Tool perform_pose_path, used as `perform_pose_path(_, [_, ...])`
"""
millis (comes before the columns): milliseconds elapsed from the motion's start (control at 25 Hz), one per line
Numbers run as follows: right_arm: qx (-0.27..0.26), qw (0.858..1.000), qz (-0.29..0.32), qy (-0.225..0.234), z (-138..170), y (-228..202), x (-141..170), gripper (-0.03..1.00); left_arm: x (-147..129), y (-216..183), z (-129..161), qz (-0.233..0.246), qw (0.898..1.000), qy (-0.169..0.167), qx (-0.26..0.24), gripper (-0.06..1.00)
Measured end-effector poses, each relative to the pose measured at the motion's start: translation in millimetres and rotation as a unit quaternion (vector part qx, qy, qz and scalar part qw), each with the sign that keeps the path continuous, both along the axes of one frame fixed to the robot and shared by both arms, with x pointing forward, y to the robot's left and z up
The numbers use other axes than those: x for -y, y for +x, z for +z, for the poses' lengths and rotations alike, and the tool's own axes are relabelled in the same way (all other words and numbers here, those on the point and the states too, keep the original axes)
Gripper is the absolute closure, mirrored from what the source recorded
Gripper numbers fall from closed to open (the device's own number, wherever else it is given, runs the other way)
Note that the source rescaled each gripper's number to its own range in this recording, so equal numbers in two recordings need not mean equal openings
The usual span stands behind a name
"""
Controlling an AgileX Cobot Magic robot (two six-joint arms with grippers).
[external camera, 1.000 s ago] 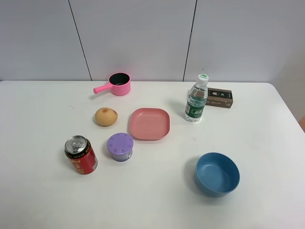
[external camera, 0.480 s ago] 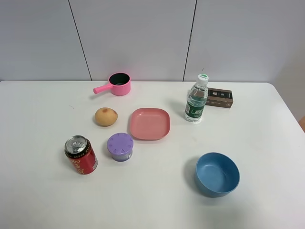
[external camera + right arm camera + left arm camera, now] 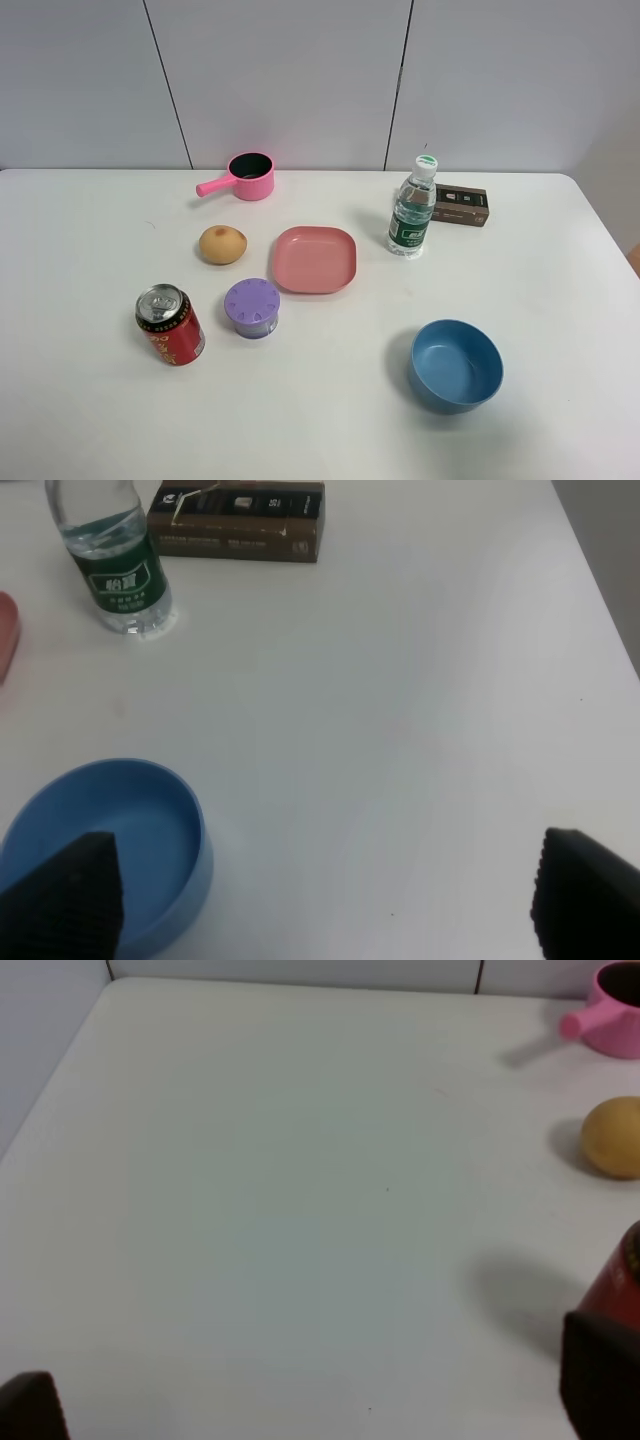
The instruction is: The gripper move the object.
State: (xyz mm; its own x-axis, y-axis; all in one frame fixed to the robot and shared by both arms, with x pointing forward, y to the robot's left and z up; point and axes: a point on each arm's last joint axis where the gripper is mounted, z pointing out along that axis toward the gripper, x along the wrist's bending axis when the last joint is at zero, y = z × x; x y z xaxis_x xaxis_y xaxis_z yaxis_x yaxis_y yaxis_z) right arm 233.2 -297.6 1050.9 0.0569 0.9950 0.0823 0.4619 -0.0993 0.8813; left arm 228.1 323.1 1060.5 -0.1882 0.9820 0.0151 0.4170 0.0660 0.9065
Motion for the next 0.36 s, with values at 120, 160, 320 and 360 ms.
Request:
perform_pose_path(120, [0.003, 1.0, 0.0, 0.0, 0.5, 0.3, 0.0, -0.01, 0.0, 0.0, 0.0, 0.0, 1.0, 0.0, 0.0, -0.06])
perform_pose_path(160, [0.004, 1.0, 0.0, 0.0, 0.6, 0.3, 0.0, -0.01, 0.0, 0.0, 0.0, 0.0, 1.0, 0.0, 0.0, -0.06])
perform_pose_path(320, [0.004, 1.0, 0.0, 0.0, 0.6, 0.3, 0.0, -0.01, 0.0, 0.0, 0.0, 0.0, 1.0, 0.0, 0.0, -0.06])
perform_pose_path(360, [0.004, 1.0, 0.0, 0.0, 0.6, 0.3, 0.0, -0.01, 0.0, 0.0, 0.0, 0.0, 1.0, 0.0, 0.0, -0.06])
